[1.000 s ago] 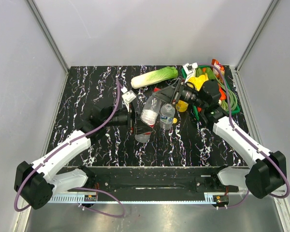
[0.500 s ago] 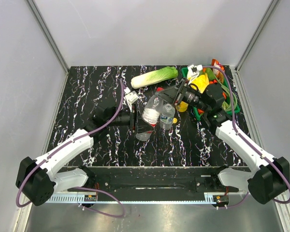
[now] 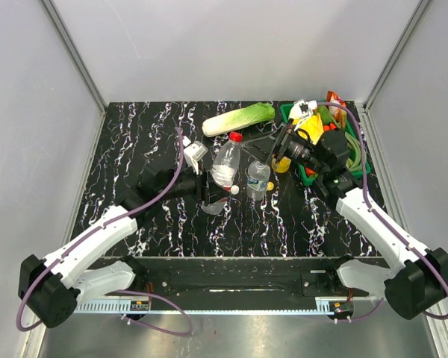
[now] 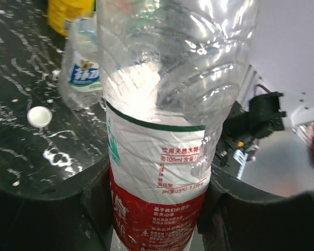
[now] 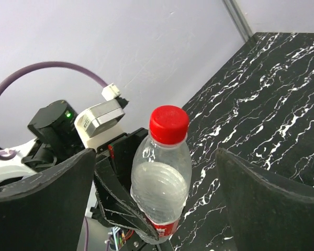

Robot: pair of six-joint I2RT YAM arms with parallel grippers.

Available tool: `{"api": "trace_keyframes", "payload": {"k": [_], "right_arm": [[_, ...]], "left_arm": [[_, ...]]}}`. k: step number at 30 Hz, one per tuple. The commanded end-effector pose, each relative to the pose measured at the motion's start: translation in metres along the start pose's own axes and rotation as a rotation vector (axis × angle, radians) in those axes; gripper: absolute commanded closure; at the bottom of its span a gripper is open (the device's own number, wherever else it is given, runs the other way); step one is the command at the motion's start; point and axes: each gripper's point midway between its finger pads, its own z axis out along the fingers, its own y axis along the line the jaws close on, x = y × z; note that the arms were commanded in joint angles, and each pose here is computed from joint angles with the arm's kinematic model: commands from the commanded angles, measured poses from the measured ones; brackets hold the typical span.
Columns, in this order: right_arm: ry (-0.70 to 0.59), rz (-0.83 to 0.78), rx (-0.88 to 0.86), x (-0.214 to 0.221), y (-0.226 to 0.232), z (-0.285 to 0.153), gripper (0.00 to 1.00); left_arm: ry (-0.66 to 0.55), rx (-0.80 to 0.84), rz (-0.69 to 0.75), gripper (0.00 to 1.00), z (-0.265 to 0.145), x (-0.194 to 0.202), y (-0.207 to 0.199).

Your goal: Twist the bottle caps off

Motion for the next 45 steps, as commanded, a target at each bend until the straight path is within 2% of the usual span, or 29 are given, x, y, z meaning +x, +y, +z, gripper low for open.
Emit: {"api": "trace_keyframes", "payload": {"k": [1,10,15,20,27,37,45], "right_arm": [[-0.055,-0.07,0.036,-0.018,0.005,-0.006,0.0],[-0.044,-0.076,0.054,-0.019,0.0,-0.005,0.0],[-0.005,-0.058,0.033,-0.012,0.0,0.001,0.0],[0.02,-0.018,0.013,-0.006,-0.004,0.008,0.02],[0.04,0.021,-0.029,-0.001,-0.002,0.013,0.03],[0.059,0.025,-0.038,0.003,-0.003,0.015,0.04],[0.081,0.055,-0.047,0.008,-0.007,0.02,0.09]], "left_arm": [[-0.054,-0.198,0.07,0.67,-0.016,-0.011,0.022],[-0.06,-0.558,0.169,0.67,-0.039,-0.008,0.055],[-0.092,-0.686,0.24,0.67,-0.047,-0.015,0.054],[-0.119,-0.749,0.306,0.67,-0.049,-0.019,0.046],[-0.071,-0.788,0.395,0.67,-0.036,-0.011,0.041],[-0.05,-0.788,0.391,0.66,-0.031,-0.003,0.042],[-0.045,-0.791,0.403,0.64,-0.032,-0.006,0.039]]}}
